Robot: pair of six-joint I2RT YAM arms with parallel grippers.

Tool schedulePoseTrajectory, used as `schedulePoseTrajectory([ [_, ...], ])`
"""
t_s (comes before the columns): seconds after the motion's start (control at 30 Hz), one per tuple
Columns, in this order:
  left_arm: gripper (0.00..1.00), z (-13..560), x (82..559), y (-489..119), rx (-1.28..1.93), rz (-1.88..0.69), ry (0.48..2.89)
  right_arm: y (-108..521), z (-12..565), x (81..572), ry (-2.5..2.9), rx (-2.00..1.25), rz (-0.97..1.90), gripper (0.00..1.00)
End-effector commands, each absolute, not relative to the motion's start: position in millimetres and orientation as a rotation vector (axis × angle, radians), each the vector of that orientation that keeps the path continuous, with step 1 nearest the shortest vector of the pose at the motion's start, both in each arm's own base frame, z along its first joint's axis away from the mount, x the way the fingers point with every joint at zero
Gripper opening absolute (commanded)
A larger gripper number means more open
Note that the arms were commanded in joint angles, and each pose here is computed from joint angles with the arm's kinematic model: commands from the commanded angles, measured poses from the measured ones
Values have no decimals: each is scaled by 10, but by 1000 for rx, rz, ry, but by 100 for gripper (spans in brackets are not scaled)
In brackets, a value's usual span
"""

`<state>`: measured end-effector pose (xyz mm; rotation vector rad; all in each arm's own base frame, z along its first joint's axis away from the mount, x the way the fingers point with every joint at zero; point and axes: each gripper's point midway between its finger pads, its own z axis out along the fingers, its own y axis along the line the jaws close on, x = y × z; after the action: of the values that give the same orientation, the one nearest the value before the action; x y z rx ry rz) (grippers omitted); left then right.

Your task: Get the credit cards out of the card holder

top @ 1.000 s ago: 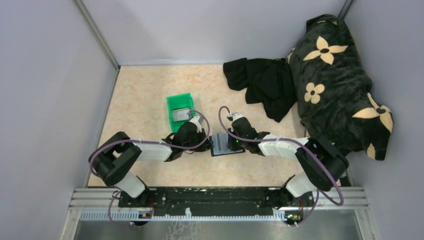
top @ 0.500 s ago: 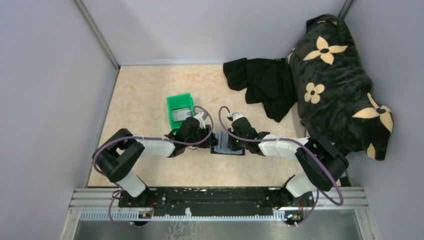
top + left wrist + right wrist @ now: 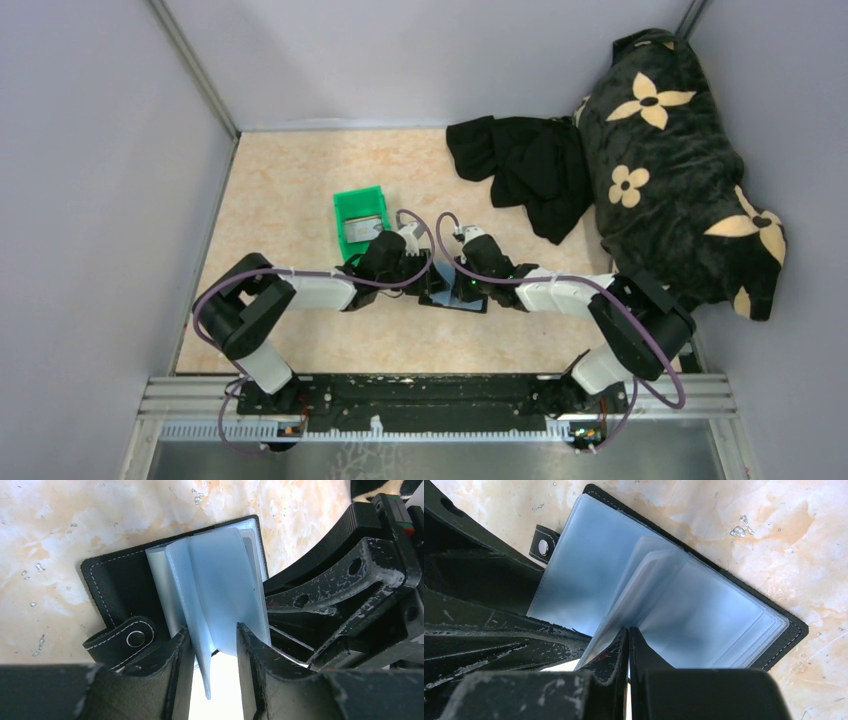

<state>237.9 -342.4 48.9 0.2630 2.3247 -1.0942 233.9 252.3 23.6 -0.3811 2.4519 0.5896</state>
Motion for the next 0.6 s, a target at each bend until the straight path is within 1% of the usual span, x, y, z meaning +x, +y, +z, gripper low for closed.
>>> schedulePoseTrajectory([
  [0.0,42,496,2331,-3503,322,-1133,2316,2640,321,2376,2413,-382,624,0],
  [0.13,42,441,2327,-3548,340,-1137,2327,2467,621,2464,2342,-337,554,0],
  [0.23,41,424,2324,-3588,351,-1153,2326,2359,859,2515,2296,-322,553,0],
  [0.43,40,404,2316,-3631,368,-1163,2328,2250,930,2533,2293,-289,528,0],
  [0.47,40,394,2312,-3626,370,-1161,2330,2238,945,2540,2289,-279,523,4],
  [0.57,40,368,2300,-3619,373,-1158,2336,2222,985,2565,2281,-262,514,20],
])
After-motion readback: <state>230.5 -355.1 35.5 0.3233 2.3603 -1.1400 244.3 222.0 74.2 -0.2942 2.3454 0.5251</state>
